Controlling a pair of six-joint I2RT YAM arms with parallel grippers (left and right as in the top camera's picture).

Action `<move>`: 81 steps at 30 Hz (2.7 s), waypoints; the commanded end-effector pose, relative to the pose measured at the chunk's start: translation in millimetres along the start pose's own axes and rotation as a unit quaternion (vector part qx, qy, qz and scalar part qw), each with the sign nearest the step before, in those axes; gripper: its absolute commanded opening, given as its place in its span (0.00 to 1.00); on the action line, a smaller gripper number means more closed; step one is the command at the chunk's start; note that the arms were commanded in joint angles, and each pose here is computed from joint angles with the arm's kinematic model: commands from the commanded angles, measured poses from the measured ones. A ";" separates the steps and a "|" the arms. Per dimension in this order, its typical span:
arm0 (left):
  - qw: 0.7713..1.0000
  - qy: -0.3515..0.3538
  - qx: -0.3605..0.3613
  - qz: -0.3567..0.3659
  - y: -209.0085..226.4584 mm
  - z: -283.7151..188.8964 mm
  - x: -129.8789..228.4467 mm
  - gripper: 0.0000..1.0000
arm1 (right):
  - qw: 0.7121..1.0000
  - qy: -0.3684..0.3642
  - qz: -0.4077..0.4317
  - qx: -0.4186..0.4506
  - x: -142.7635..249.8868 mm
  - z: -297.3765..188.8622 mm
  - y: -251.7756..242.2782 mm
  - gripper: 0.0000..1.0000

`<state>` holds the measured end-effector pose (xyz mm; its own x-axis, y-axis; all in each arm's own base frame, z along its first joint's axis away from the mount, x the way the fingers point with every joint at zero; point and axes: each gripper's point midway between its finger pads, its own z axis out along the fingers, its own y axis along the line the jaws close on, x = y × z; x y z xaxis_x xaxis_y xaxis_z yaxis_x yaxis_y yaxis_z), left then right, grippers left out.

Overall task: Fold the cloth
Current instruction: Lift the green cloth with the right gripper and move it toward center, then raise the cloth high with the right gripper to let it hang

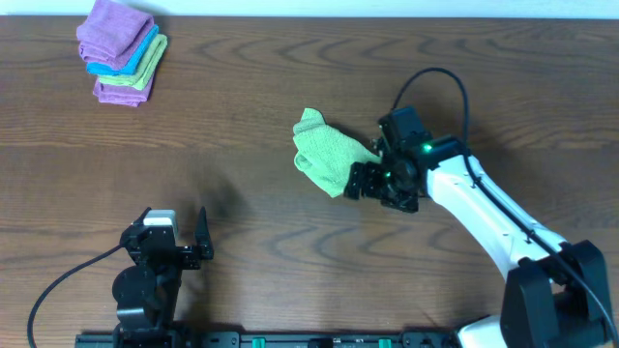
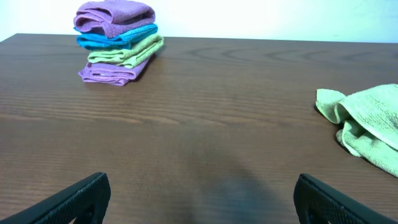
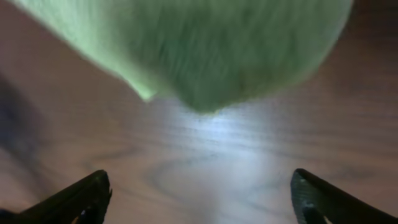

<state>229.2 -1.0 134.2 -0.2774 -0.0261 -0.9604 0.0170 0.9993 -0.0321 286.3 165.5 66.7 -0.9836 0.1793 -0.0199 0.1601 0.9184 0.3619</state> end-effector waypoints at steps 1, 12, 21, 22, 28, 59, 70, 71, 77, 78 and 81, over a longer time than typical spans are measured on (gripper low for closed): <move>1.000 0.012 -0.005 -0.003 2.4 2.9 10.9 0.95 | 0.999 -0.002 0.031 -0.043 -7.0 4.9 13.8 0.88; 1.000 0.012 -0.005 -0.003 2.4 2.9 10.9 0.95 | 0.994 -0.058 0.023 -0.095 -52.7 31.1 33.7 0.58; 1.000 0.012 -0.005 -0.003 2.4 3.0 11.1 0.95 | 0.971 -0.111 -0.030 -0.207 -95.8 -20.5 95.5 0.02; 1.000 0.012 -0.005 -0.003 2.4 3.0 11.1 0.96 | 0.966 -0.117 -0.048 -0.227 -100.3 -33.0 108.4 0.01; 1.000 0.012 -0.005 -0.003 2.4 2.9 10.9 0.95 | 0.896 -0.118 -0.195 -0.382 -92.6 -132.7 202.3 0.01; 1.000 0.012 -0.005 -0.003 2.4 3.0 11.1 0.95 | 0.766 -0.020 -0.631 0.119 -15.9 35.7 156.0 0.99; 1.000 0.012 -0.005 -0.003 2.4 3.0 11.1 0.95 | 0.737 -0.021 -0.665 0.118 1.5 80.0 176.8 0.95; 1.000 0.012 -0.005 -0.003 2.4 3.0 11.1 0.95 | 0.737 -0.029 -0.665 0.117 -0.1 81.1 180.2 0.92; 1.000 0.012 -0.005 -0.003 2.4 3.0 11.1 0.95 | 0.736 -0.061 -0.666 0.105 -10.2 93.7 195.0 0.82; 1.000 0.012 -0.005 -0.003 2.4 3.0 11.1 0.95 | 0.735 -0.064 -0.666 0.104 -11.0 96.3 196.3 0.76; 1.000 0.012 -0.005 -0.003 2.5 3.0 11.1 0.95 | 0.735 -0.063 -0.667 0.104 -12.3 107.4 196.0 0.46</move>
<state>229.2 -1.0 134.2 -0.2774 -0.0261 -0.9604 0.0170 0.9993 -0.0321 343.4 379.1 55.5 -0.2664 -0.8992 -0.3470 -0.9112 0.3523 -0.2135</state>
